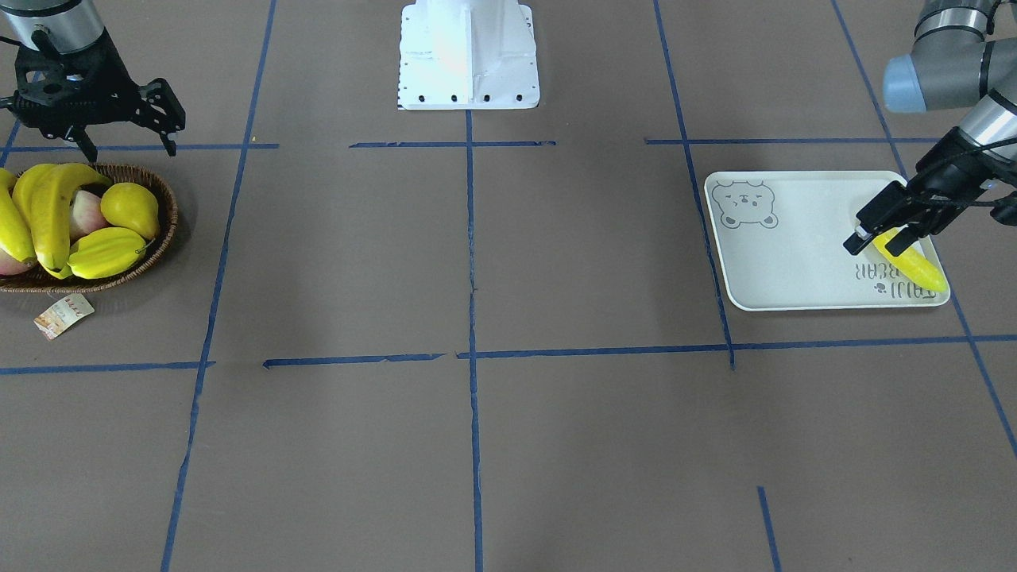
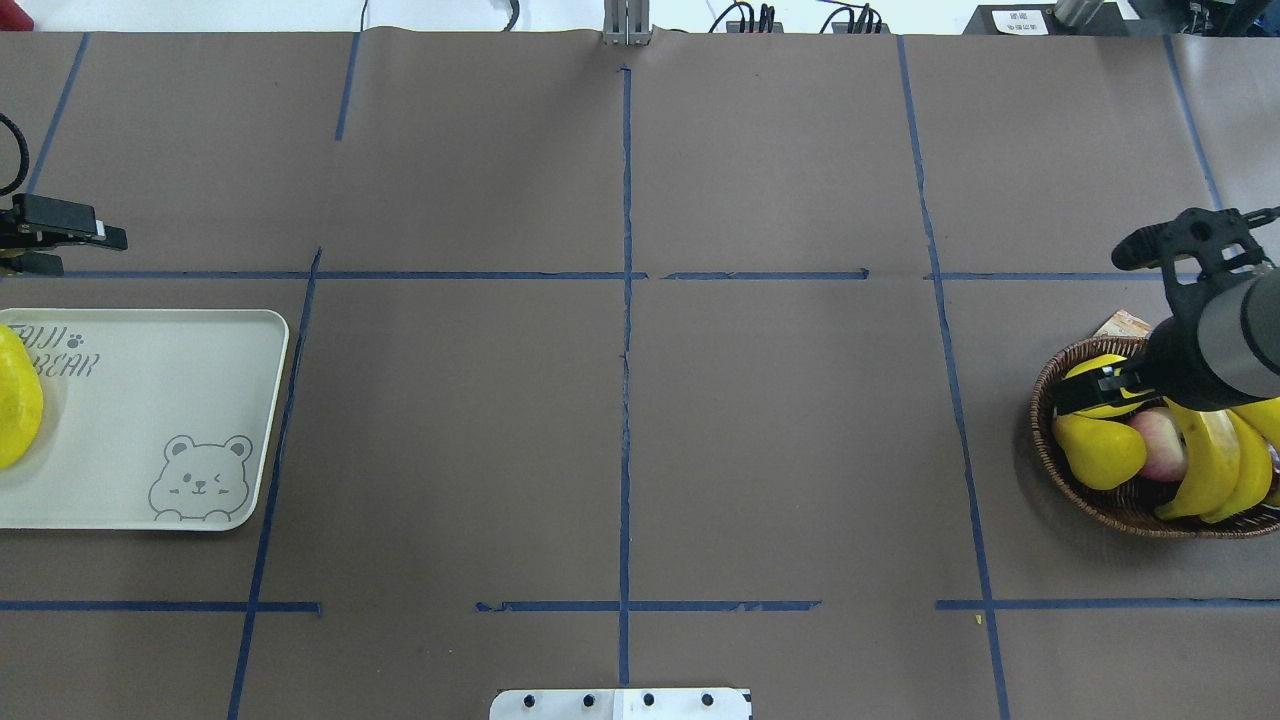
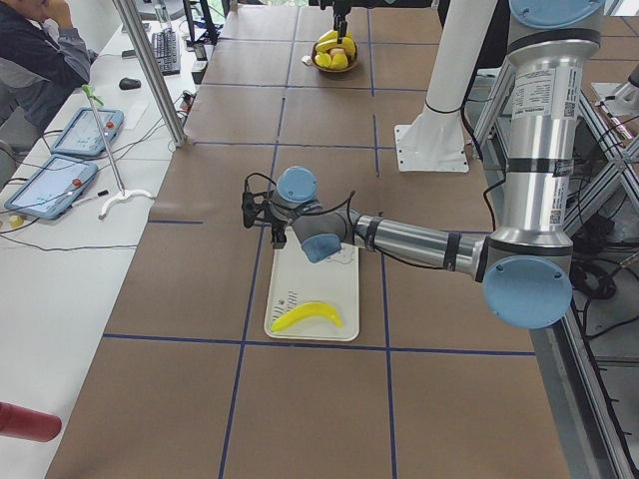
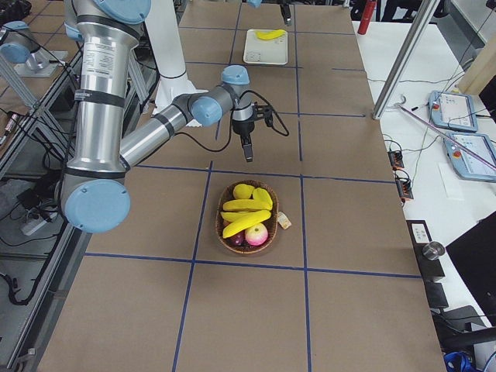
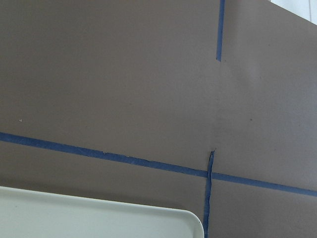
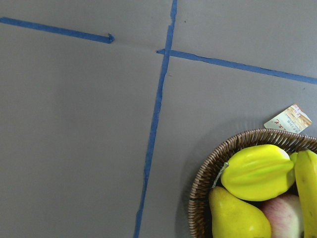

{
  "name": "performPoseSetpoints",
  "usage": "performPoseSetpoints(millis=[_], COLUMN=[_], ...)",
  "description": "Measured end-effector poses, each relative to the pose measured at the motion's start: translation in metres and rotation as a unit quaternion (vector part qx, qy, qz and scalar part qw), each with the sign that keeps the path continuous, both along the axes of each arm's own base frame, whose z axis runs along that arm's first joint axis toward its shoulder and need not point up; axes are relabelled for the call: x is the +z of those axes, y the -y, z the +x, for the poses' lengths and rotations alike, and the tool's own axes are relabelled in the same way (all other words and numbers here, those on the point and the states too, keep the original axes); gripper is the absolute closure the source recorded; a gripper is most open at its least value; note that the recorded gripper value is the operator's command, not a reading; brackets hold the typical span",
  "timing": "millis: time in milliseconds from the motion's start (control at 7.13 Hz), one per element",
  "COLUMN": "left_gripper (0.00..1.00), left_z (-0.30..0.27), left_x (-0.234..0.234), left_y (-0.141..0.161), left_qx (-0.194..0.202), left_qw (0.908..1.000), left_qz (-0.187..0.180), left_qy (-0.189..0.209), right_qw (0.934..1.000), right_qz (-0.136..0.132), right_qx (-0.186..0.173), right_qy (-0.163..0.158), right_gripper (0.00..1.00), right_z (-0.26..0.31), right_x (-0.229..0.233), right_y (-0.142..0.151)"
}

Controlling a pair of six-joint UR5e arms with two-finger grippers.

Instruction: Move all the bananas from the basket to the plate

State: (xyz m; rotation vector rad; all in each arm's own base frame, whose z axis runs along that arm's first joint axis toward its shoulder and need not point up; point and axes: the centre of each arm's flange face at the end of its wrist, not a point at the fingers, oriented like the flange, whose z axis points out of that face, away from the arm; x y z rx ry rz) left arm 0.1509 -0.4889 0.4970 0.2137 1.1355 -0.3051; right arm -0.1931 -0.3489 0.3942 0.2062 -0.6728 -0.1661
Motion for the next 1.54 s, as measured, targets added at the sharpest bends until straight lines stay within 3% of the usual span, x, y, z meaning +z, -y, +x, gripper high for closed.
performPoseSetpoints(millis=[280,701,1262,1542], left_gripper=[0.00,0.00,0.00,0.00], left_z=[0.001,0.001,0.000,0.001], left_x=[-0.001,-0.004,-0.004,-0.003], left_y=[0.000,-0.001,-0.002,-0.002], left_qx=[0.001,0.001,0.003,0.004], left_qw=[1.0000,1.0000,1.0000,1.0000], left_qz=[0.001,0.003,0.002,0.001], left_qy=[0.000,-0.002,-0.003,-0.003], right_qw=[0.9972,0.9849,0.9815,0.9846], right_qz=[0.040,0.080,0.092,0.073], right_qx=[-0.061,-0.153,-0.168,-0.157], right_qy=[-0.012,-0.019,0.004,0.023], right_gripper=[0.01,0.01,0.01,0.02], right_z=[0.053,0.117,0.128,0.126], right_x=[0.052,0.126,0.214,0.224], right_y=[0.006,0.022,0.014,0.010])
